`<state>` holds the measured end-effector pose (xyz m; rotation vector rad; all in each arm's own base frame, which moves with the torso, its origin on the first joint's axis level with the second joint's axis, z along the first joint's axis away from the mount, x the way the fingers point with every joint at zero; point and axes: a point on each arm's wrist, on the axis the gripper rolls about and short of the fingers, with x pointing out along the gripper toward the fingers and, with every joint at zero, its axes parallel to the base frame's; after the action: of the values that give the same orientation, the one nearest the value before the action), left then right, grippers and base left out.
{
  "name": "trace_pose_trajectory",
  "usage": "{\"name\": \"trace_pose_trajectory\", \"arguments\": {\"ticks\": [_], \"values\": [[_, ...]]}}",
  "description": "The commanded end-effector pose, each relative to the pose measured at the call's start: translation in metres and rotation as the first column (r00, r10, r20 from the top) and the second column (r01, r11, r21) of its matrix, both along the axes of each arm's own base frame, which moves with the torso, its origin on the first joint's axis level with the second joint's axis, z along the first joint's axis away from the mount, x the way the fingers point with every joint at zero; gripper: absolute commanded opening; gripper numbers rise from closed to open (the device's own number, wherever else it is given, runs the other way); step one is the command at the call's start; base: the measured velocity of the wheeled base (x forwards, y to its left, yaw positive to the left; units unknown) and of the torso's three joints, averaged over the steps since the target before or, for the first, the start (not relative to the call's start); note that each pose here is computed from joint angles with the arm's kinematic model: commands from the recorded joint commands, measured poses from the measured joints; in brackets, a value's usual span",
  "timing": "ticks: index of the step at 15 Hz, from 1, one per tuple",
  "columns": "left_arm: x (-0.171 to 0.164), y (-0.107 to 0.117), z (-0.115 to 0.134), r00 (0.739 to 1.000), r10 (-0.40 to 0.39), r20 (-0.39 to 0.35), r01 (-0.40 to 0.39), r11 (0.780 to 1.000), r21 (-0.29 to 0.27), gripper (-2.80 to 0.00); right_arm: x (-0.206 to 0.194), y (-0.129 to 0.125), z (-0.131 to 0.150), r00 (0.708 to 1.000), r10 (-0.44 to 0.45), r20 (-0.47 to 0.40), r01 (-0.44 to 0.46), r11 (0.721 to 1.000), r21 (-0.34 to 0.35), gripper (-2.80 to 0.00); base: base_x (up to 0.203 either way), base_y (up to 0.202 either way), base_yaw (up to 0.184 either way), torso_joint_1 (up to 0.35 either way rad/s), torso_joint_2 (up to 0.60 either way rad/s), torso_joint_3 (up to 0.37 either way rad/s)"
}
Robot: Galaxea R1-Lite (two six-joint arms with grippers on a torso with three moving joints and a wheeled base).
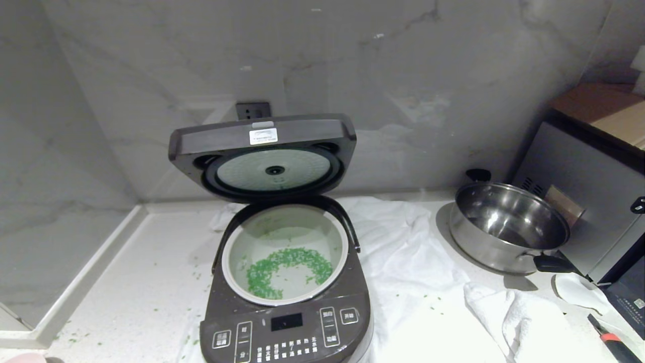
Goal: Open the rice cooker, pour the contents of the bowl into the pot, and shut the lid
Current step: Open the rice cooker
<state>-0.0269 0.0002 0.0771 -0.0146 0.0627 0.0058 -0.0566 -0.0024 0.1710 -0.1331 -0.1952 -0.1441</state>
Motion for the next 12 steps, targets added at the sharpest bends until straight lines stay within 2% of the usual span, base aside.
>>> {"name": "trace_pose_trajectory", "arguments": {"ticks": [1, 4, 5, 6, 8, 10, 12], "values": [[0.000, 0.000, 0.000, 1.000, 0.001, 0.001, -0.001, 1.000, 0.000, -2.80, 0.011, 0.000, -0.043, 0.996, 0.031, -0.080, -0.031, 1.000, 0.000, -2.80, 0.000, 0.000, 0.000, 0.000, 0.00, 0.000], [0.000, 0.000, 0.000, 1.000, 0.002, 0.001, -0.002, 1.000, 0.000, -2.80, 0.028, 0.001, -0.078, 0.986, 0.068, -0.155, -0.075, 0.996, -0.039, -2.80, 0.000, 0.000, 0.000, 0.000, 0.00, 0.000], [0.000, 0.000, 0.000, 1.000, 0.002, 0.001, -0.002, 1.000, 0.000, -2.80, 0.033, 0.002, -0.087, 0.985, 0.083, -0.152, -0.091, 0.995, -0.050, -2.80, 0.000, 0.000, 0.000, 0.000, 0.00, 0.000], [0.000, 0.000, 0.000, 1.000, 0.002, 0.001, -0.002, 1.000, 0.000, -2.80, 0.034, 0.002, -0.091, 0.982, 0.113, -0.148, -0.119, 0.992, -0.029, -2.80, 0.000, 0.000, 0.000, 0.000, 0.00, 0.000], [0.000, 0.000, 0.000, 1.000, 0.002, 0.001, -0.002, 1.000, 0.000, -2.80, 0.033, 0.003, -0.099, 0.956, 0.165, -0.243, -0.167, 0.986, 0.013, -2.80, 0.000, 0.000, 0.000, 0.000, 0.00, 0.000], [0.000, 0.000, 0.000, 1.000, 0.001, 0.001, -0.001, 1.000, 0.000, -2.80, 0.034, 0.003, -0.096, 0.963, 0.173, -0.207, -0.173, 0.985, 0.018, -2.80, 0.000, 0.000, 0.000, 0.000, 0.00, 0.000], [0.000, 0.000, 0.000, 1.000, 0.002, 0.001, -0.002, 1.000, 0.000, -2.80, 0.034, 0.003, -0.096, 0.963, 0.182, -0.197, -0.170, 0.983, 0.075, -2.80, 0.000, 0.000, 0.000, 0.000, 0.00, 0.000]]}}
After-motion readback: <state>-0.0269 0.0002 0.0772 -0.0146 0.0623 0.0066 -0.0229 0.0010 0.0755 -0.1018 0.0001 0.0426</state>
